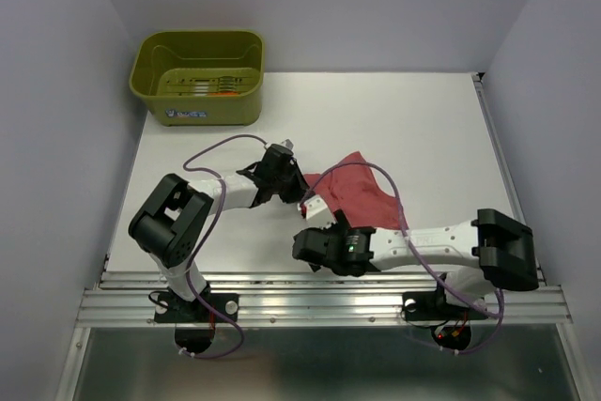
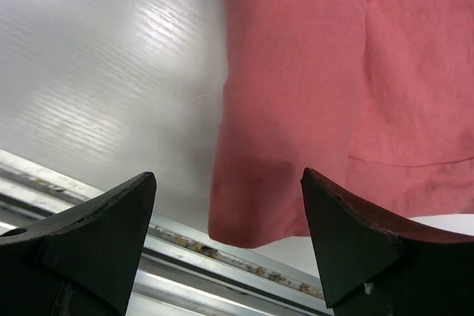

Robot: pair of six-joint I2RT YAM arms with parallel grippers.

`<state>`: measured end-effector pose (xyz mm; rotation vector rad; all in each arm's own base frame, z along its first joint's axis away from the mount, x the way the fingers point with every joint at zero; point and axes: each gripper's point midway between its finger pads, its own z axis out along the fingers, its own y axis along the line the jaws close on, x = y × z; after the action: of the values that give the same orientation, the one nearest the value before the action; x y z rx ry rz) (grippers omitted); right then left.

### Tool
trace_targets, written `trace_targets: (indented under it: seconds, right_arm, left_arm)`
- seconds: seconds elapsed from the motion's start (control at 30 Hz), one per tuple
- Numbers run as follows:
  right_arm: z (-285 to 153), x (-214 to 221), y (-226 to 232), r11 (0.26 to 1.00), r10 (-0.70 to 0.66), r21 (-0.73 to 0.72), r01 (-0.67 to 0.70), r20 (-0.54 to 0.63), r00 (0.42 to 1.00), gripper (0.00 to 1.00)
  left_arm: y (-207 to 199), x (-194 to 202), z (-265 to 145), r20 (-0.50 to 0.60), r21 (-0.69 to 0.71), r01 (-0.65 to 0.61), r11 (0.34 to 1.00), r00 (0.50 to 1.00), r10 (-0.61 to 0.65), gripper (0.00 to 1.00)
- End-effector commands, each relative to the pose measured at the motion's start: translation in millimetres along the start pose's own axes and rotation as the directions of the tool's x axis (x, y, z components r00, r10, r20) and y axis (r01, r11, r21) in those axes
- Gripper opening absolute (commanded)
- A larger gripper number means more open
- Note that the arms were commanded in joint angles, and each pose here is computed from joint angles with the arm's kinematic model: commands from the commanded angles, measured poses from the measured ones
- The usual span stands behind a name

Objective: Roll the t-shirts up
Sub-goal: Roll the T-shirt to the center of the board.

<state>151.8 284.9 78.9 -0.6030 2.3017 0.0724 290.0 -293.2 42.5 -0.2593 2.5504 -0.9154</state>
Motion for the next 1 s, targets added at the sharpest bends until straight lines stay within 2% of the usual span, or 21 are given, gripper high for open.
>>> trace_targets:
  seconds: [0.0,0.2,0.3,0.4,0.5,0.53,0.6,0.63,0.7,0.73,0.77,0.83,0.87,0.9,0.97]
  right_arm:
    - [3,4,-13,0.974,-0.117,0.199,0.112,0.014,0.993,0.85]
    - [15,18,-18,0.937,-0.171,0.308,0.165,-0.009,0.985,0.81]
    - [21,27,-22,0.927,-0.173,0.333,0.17,-0.02,0.985,0.76]
    - [28,36,-22,0.928,-0.171,0.332,0.168,-0.022,0.985,0.66]
    - [33,40,-24,0.92,-0.174,0.353,0.17,-0.021,0.985,0.51]
    - [34,40,-25,0.919,-0.169,0.358,0.163,-0.015,0.985,0.4]
    - [34,39,-26,0.918,-0.166,0.365,0.155,-0.003,0.986,0.29]
    - [34,37,-25,0.919,-0.163,0.364,0.151,0.004,0.987,0.18]
    - [32,33,-25,0.922,-0.157,0.361,0.139,0.019,0.987,0.09]
    - [32,32,-24,0.925,-0.154,0.356,0.135,0.024,0.988,0.01]
    - [30,29,-22,0.933,-0.141,0.34,0.122,0.033,0.989,0.01]
    - [30,27,-16,0.948,-0.134,0.298,0.114,0.047,0.99,0.01]
    - [29,28,-12,0.958,-0.122,0.267,0.106,0.043,0.992,0.01]
    - [28,27,-8,0.966,-0.111,0.241,0.097,0.048,0.993,0.01]
    - [24,18,3,0.983,-0.076,0.172,0.062,0.075,0.994,0.01]
  left_arm:
    - [-23,-17,-15,0.054,0.026,-0.008,1.0,0.999,0.007,0.0]
    - [-22,-17,-14,0.052,0.021,-0.01,1.0,0.999,0.009,0.0]
    - [-20,-16,-14,0.052,0.016,-0.011,1.0,0.999,0.01,0.0]
    - [-19,-15,-14,0.05,0.011,-0.013,1.0,0.999,0.012,0.0]
    - [-17,-14,-14,0.049,0.006,-0.014,1.0,0.999,0.014,0.0]
    - [-17,-15,-15,0.051,0.004,-0.016,1.0,0.999,0.016,0.0]
    - [-16,-15,-15,0.053,0.001,-0.019,1.0,0.998,0.019,0.0]
    - [-16,-15,-16,0.054,0.0,-0.025,1.0,0.998,0.025,0.0]
    - [-12,-16,-18,0.071,-0.012,-0.026,1.0,0.997,0.026,0.0]
    - [-15,-19,-23,0.088,-0.001,-0.026,1.0,0.996,0.026,0.0]
    - [-10,-19,-25,0.096,-0.009,-0.029,1.0,0.995,0.029,0.01]
    - [-12,-22,-32,0.111,0.0,-0.041,0.999,0.993,0.041,0.12]
    - [-9,-23,-33,0.113,-0.006,-0.05,0.999,0.992,0.05,0.25]
    - [-7,-23,-35,0.115,-0.01,-0.055,0.998,0.992,0.055,0.32]
    - [-5,-25,-42,0.124,-0.019,-0.063,0.998,0.99,0.065,0.43]
